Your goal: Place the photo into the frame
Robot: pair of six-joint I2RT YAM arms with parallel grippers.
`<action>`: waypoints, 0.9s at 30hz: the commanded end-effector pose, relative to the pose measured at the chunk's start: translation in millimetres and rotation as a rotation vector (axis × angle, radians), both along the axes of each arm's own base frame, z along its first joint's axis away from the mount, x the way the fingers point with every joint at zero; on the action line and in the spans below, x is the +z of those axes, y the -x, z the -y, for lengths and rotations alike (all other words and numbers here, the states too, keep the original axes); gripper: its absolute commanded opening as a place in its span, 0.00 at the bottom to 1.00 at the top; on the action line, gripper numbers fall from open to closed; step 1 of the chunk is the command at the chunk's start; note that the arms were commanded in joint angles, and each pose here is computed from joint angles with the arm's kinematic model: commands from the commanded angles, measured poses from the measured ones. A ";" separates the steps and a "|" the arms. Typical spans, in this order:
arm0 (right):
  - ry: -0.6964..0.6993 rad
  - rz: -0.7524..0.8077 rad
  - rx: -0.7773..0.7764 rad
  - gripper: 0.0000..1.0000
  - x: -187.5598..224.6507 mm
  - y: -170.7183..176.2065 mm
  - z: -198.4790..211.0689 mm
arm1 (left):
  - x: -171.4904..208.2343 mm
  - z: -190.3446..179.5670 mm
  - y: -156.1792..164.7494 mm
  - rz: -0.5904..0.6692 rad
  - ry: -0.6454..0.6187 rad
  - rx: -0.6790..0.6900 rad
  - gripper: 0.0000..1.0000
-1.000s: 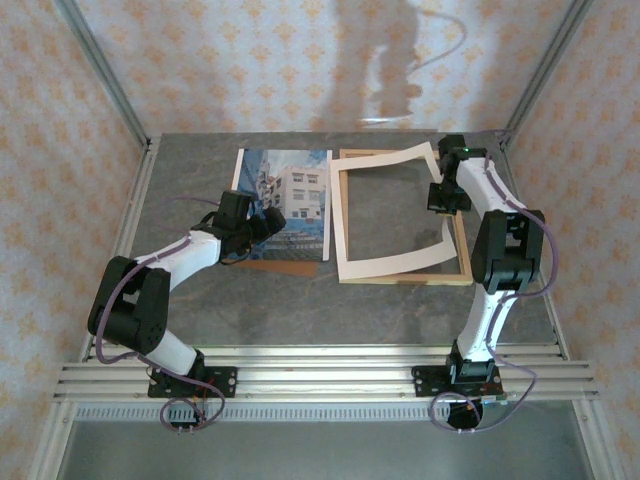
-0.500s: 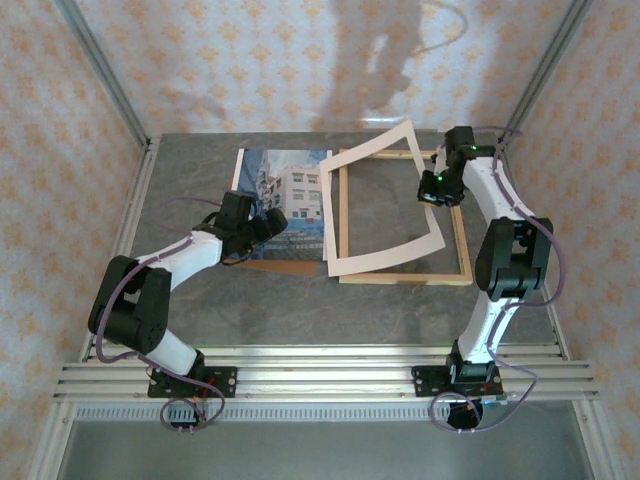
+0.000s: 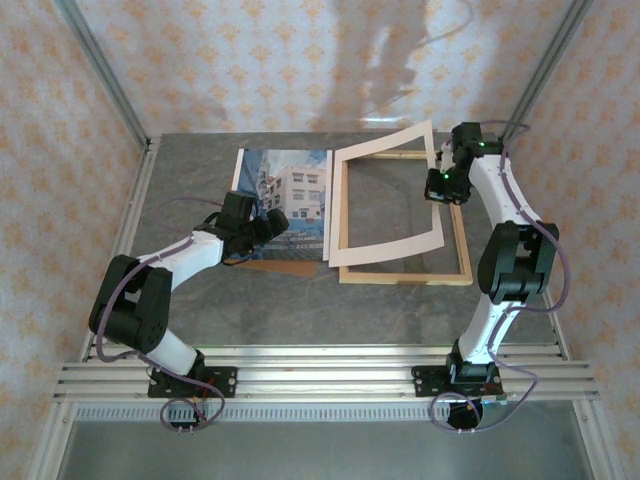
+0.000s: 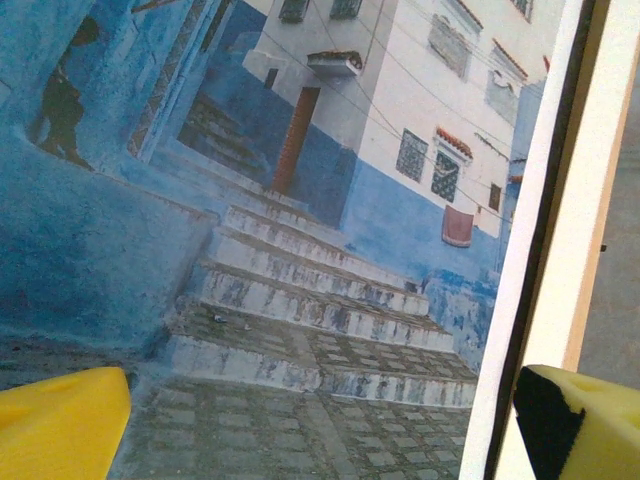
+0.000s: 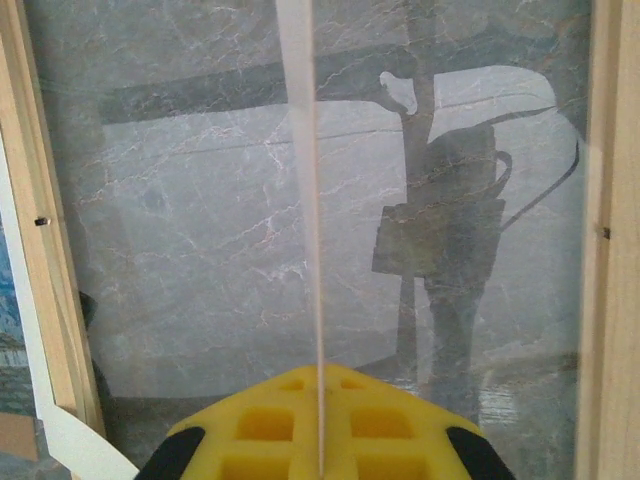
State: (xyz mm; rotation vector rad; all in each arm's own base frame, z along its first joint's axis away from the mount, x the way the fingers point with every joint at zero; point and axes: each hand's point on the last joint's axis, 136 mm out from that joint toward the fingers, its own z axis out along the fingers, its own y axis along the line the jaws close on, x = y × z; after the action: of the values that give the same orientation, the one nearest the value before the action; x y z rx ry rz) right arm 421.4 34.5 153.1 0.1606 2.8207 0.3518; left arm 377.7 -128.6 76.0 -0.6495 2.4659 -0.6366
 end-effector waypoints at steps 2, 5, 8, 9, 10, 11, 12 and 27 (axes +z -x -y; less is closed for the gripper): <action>0.029 -0.009 0.019 0.00 12.9 7.5 5.3 | 4.1 6.1 -6.8 0.008 0.023 -0.004 1.00; 0.046 -0.015 0.035 0.00 17.3 10.7 7.3 | 3.4 6.3 -7.1 0.007 0.023 -0.003 1.00; 0.104 -0.047 0.049 0.00 15.8 14.9 16.2 | 3.8 7.9 -9.0 0.005 0.029 -0.007 1.00; 0.120 -0.064 0.055 0.00 13.3 16.5 18.7 | 4.6 8.9 -10.1 0.007 0.032 -0.010 1.00; 0.140 -0.081 0.060 0.00 9.9 17.7 22.1 | 4.7 9.4 -10.7 0.006 0.032 -0.012 1.00; 0.153 -0.093 0.061 0.00 7.1 18.2 24.2 | 5.1 9.9 -11.4 0.005 0.032 -0.015 1.00; 0.179 -0.107 0.055 0.00 2.8 18.1 29.4 | 6.8 10.4 -12.7 0.008 0.034 -0.016 1.00; 0.181 -0.098 -0.048 0.00 -7.3 8.8 59.1 | 6.2 11.1 -11.9 -0.001 0.030 -0.025 1.00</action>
State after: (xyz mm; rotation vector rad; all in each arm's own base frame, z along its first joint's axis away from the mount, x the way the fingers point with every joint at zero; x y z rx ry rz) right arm 413.7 -21.9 142.8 0.2128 2.9276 0.1083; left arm 388.0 -135.6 80.2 -0.6358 2.4658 -0.6688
